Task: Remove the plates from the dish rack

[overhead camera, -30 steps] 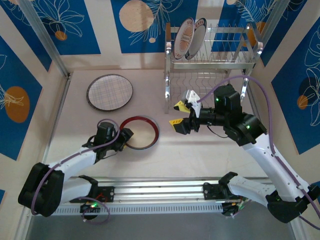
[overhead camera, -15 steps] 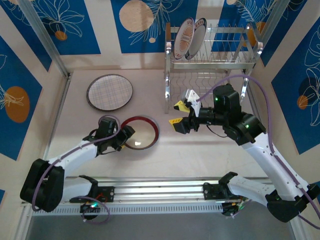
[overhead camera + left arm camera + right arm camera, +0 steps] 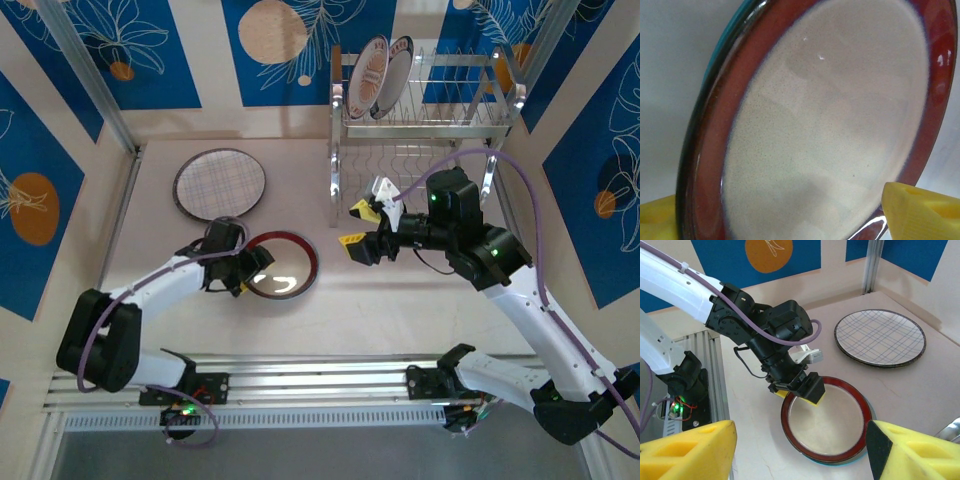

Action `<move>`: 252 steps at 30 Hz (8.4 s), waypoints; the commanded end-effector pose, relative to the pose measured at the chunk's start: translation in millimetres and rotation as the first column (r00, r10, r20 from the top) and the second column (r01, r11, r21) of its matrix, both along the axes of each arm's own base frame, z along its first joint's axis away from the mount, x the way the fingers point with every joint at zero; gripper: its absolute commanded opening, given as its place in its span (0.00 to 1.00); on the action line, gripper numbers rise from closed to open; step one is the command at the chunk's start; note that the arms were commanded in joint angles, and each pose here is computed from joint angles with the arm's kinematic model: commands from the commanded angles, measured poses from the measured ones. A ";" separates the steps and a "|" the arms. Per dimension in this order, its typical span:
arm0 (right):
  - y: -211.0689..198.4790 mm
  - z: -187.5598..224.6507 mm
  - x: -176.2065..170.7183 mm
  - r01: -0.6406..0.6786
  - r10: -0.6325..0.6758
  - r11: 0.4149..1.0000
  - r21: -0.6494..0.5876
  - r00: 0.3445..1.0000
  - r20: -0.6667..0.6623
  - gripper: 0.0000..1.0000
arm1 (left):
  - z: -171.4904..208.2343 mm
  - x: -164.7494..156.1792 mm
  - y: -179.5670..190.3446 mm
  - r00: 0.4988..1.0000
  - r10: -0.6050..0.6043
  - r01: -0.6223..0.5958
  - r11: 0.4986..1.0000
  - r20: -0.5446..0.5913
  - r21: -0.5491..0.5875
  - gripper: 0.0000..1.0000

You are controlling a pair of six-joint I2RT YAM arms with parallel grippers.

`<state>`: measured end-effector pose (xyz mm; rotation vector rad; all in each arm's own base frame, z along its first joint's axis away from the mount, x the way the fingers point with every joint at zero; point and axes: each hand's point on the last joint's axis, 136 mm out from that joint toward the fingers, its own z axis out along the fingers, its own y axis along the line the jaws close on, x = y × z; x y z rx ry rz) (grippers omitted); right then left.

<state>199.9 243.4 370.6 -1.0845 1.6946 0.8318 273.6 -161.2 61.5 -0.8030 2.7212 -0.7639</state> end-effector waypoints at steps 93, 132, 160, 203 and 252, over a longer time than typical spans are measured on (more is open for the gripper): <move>-139.8 103.7 297.0 0.885 -0.815 0.437 0.163 0.466 -0.344 0.59 | 469.3 -44.8 -15.4 0.189 -0.022 0.352 0.935 0.982 -0.047 1.00; -132.4 69.6 340.8 0.927 -0.875 0.362 0.102 0.375 -0.304 0.17 | 472.3 -50.3 -1.6 0.197 -0.049 0.288 0.957 0.979 -0.010 1.00; -184.6 169.8 270.9 0.960 -0.990 0.121 0.251 0.137 -0.045 0.00 | 494.3 -53.0 -13.1 0.158 0.016 0.368 0.927 0.987 -0.074 1.00; -120.7 137.5 91.7 0.805 -0.550 0.502 0.318 0.580 -0.601 0.00 | 402.9 -3.7 -140.2 0.593 -0.101 0.599 0.718 0.799 -0.355 0.93; -45.1 43.5 90.3 0.664 -0.238 0.733 0.150 0.456 -0.858 0.34 | 362.4 2.3 -161.7 0.708 -0.020 0.501 0.719 0.705 -0.482 0.00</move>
